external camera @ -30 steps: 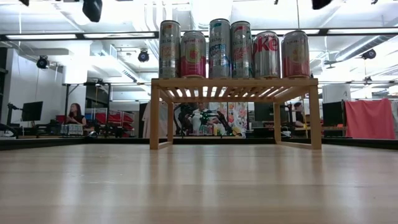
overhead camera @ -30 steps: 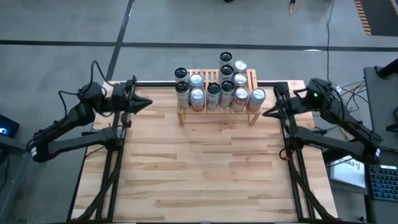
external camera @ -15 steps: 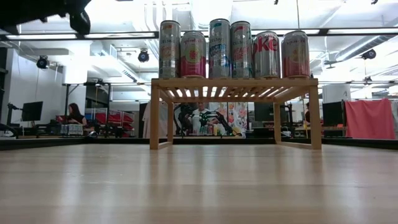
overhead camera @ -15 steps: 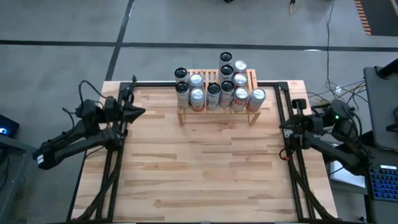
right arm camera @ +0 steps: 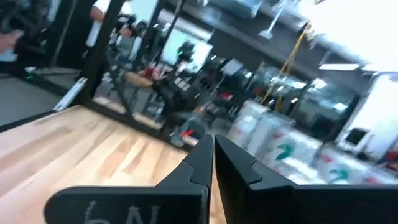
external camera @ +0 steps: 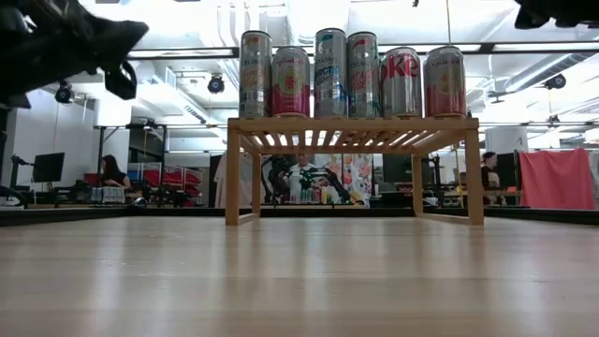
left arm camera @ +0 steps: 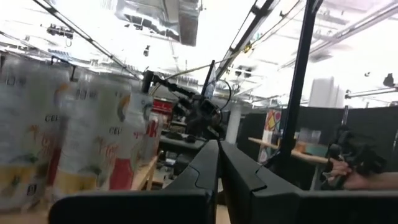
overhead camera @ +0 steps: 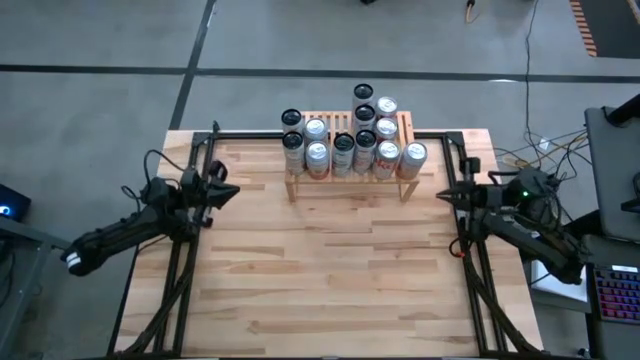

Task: Place canned beverage on shelf
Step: Return to Home Position

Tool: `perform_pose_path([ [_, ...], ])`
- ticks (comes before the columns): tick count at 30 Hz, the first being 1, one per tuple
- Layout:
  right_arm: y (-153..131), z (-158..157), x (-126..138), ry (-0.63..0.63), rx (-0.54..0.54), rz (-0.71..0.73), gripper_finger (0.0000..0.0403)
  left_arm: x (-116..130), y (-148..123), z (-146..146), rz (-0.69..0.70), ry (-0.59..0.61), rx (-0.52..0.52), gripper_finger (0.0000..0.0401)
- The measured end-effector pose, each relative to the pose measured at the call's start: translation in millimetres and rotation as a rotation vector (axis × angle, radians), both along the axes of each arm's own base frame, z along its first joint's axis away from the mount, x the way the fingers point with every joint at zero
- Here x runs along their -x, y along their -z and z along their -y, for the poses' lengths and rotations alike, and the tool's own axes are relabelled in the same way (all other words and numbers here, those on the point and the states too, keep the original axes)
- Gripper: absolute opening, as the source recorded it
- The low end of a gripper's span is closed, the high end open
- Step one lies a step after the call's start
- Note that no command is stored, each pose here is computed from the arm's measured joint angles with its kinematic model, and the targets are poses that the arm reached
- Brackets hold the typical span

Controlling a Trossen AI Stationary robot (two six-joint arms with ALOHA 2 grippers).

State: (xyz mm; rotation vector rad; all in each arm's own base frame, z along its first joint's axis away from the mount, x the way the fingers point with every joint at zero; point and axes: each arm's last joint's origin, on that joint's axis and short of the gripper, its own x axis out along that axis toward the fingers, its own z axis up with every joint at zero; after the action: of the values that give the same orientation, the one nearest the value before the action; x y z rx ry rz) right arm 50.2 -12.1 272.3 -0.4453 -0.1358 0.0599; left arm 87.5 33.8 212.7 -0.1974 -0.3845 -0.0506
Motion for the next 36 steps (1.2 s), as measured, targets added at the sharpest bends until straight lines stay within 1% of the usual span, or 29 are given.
perform_pose_path([
  [2,-1,0,0,0.017,0.021,0.026,0.0009,0,7,0,-0.023,0.007,0.012,0.0000],
  [4,2,1,-1,0.019,0.030,0.019,0.0009,-1,11,0,-0.063,0.001,0.017,0.0000],
  [8,14,5,-6,0.024,0.050,-0.011,0.0009,-1,14,-1,-0.090,-0.019,-0.020,0.0000],
  [11,30,9,-12,0.010,0.020,-0.061,0.0009,-2,18,-1,-0.122,-0.029,-0.013,0.0000],
  [14,48,12,-20,-0.058,0.014,-0.086,0.0009,-3,19,-2,-0.141,-0.029,-0.004,0.0000],
  [17,71,16,-27,-0.091,-0.013,-0.118,0.0009,-4,22,-2,-0.167,-0.029,0.009,0.0000],
  [21,97,20,-33,-0.100,-0.020,-0.146,0.0009,-5,25,-3,-0.195,-0.034,0.001,0.0000],
  [26,102,25,-38,-0.049,0.022,-0.144,0.0009,-7,29,-4,-0.238,-0.032,0.026,0.0000],
  [27,103,26,-39,-0.018,0.012,-0.156,0.0009,-7,30,-4,-0.247,-0.030,0.034,0.0000],
  [31,106,31,-41,0.102,-0.101,-0.193,0.0009,-8,35,-5,-0.298,-0.022,0.086,0.0000],
  [33,107,32,-42,0.113,-0.174,-0.205,0.0009,-9,38,-5,-0.334,-0.020,0.108,0.0000],
  [36,108,32,-42,0.112,-0.277,-0.218,0.0009,-10,39,-6,-0.347,-0.019,0.115,0.0000],
])
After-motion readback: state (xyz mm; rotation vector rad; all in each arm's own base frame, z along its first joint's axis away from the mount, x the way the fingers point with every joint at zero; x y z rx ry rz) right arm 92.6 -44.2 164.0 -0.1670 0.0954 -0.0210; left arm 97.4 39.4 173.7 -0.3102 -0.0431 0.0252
